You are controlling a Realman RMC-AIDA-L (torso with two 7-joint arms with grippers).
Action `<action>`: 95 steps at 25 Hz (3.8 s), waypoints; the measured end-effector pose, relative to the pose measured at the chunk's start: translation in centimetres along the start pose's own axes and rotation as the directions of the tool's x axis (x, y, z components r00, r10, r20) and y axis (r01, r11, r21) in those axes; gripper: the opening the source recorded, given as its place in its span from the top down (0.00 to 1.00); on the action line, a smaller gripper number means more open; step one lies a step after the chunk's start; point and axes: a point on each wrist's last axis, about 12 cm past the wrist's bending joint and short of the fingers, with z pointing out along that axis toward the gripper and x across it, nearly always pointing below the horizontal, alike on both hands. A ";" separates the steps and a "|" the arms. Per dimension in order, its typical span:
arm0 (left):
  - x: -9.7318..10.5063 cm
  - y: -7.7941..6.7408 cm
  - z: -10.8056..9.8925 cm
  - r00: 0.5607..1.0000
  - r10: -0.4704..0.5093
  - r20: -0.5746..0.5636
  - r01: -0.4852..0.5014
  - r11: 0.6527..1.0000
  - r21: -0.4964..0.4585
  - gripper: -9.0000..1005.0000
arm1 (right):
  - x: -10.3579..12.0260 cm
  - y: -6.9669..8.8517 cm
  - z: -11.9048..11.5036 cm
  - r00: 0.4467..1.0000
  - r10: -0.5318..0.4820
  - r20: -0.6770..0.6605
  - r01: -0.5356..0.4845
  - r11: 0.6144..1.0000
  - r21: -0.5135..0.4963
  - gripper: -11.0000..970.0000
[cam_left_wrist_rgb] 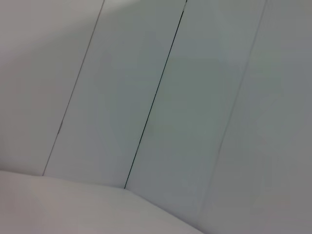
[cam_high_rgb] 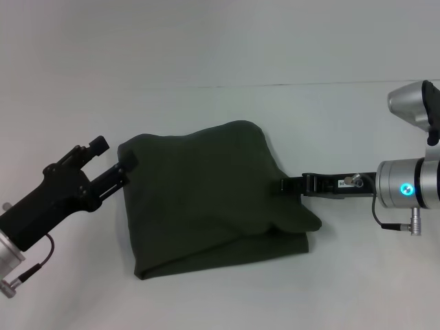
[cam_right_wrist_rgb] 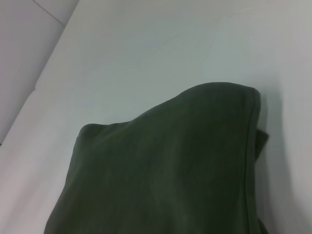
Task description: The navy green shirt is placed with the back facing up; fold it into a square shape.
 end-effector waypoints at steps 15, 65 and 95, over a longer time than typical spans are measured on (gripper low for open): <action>-0.1 0.3 0.0 1.000 -0.001 0.007 0.001 1.000 -0.022 0.21 | 0.1 -0.2 0.1 1.000 0.006 0.021 -0.007 1.000 0.012 0.74; -0.4 0.8 0.9 1.000 -0.016 -0.018 0.015 0.999 -0.035 0.21 | 3.8 -2.1 -1.5 0.982 0.089 0.167 -0.080 0.995 -0.055 0.97; -0.7 0.9 1.5 1.000 -0.009 -0.015 0.009 1.000 -0.024 0.22 | 6.1 -2.4 -1.7 0.971 0.107 0.214 -0.089 0.992 -0.095 0.97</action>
